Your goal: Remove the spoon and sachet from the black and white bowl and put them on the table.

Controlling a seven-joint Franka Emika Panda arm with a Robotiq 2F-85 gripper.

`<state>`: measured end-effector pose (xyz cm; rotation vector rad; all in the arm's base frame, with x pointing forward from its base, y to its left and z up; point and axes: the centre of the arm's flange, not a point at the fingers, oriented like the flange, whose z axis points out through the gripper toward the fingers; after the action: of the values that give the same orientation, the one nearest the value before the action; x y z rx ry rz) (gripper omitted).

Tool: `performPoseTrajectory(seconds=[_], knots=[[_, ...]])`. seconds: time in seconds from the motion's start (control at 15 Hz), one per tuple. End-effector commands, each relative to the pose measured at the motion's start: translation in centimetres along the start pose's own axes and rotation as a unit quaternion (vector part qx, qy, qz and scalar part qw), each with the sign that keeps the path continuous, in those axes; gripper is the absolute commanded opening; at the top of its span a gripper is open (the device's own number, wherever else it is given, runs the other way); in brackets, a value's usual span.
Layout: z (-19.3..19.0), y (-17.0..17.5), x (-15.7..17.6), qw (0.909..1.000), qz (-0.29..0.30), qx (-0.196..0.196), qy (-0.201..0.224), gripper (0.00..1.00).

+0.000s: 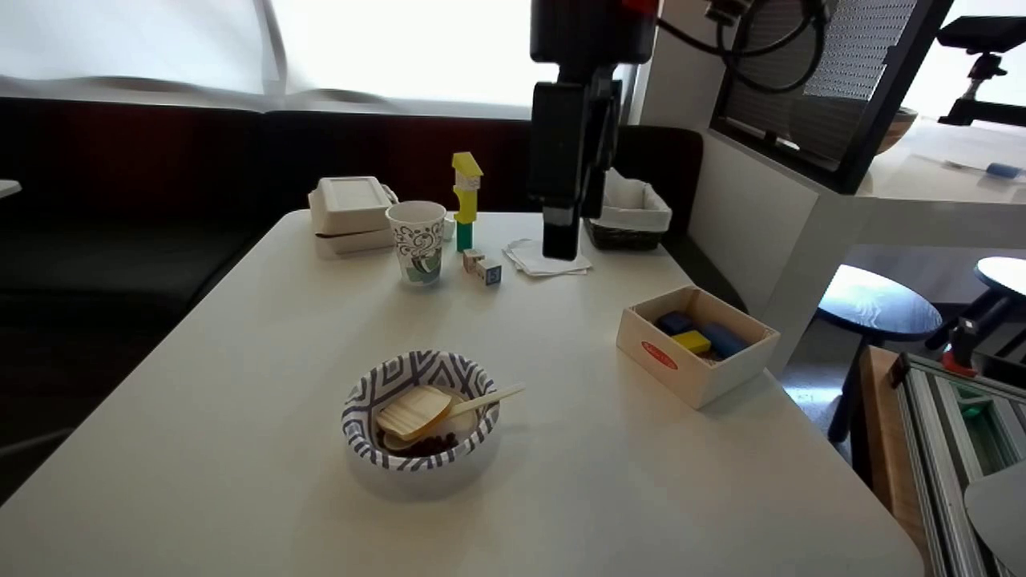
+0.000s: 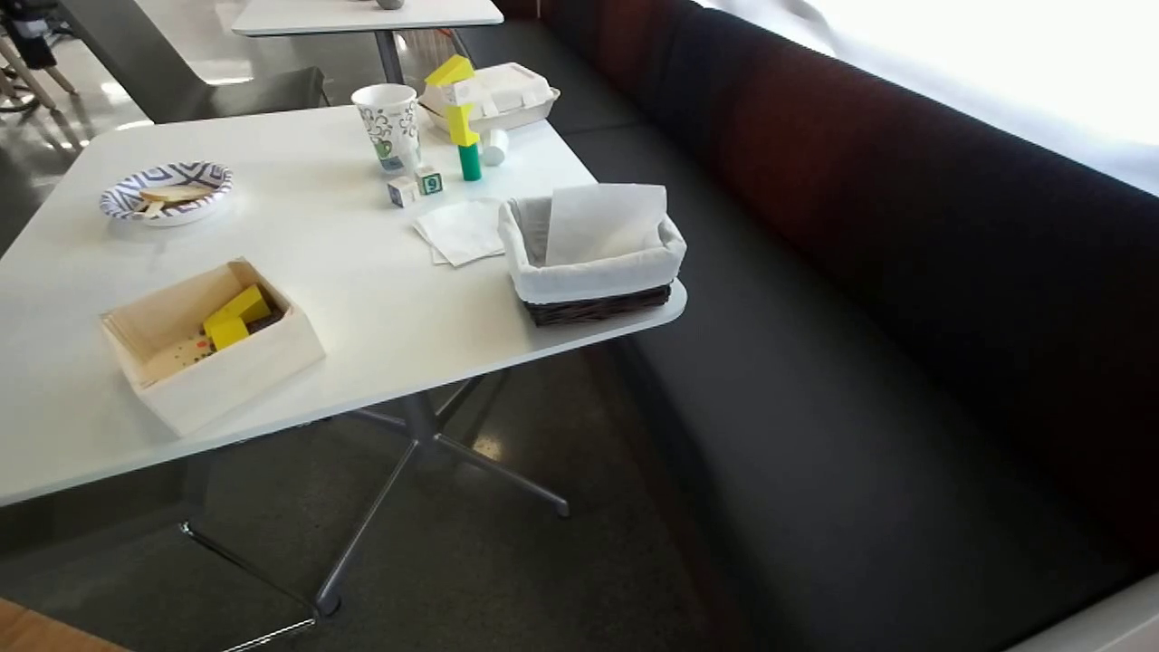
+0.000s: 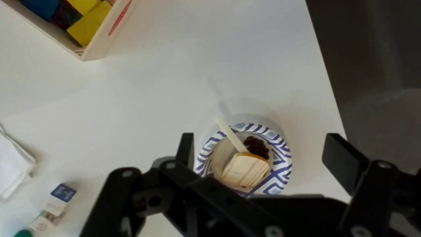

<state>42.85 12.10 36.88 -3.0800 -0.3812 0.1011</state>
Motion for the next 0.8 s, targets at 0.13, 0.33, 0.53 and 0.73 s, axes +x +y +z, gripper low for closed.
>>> performPoseTrajectory(seconds=[0.13,0.33,0.53,0.73], knots=[[2.0,-2.8,1.1,0.9965,-0.080,-0.001,-0.022,1.00],[2.5,-3.1,1.3,0.9961,-0.084,0.000,-0.027,1.00],[2.8,-2.5,1.5,0.9954,-0.093,0.012,-0.022,1.00],[4.3,-2.1,2.9,0.9905,-0.137,0.015,-0.008,1.00]])
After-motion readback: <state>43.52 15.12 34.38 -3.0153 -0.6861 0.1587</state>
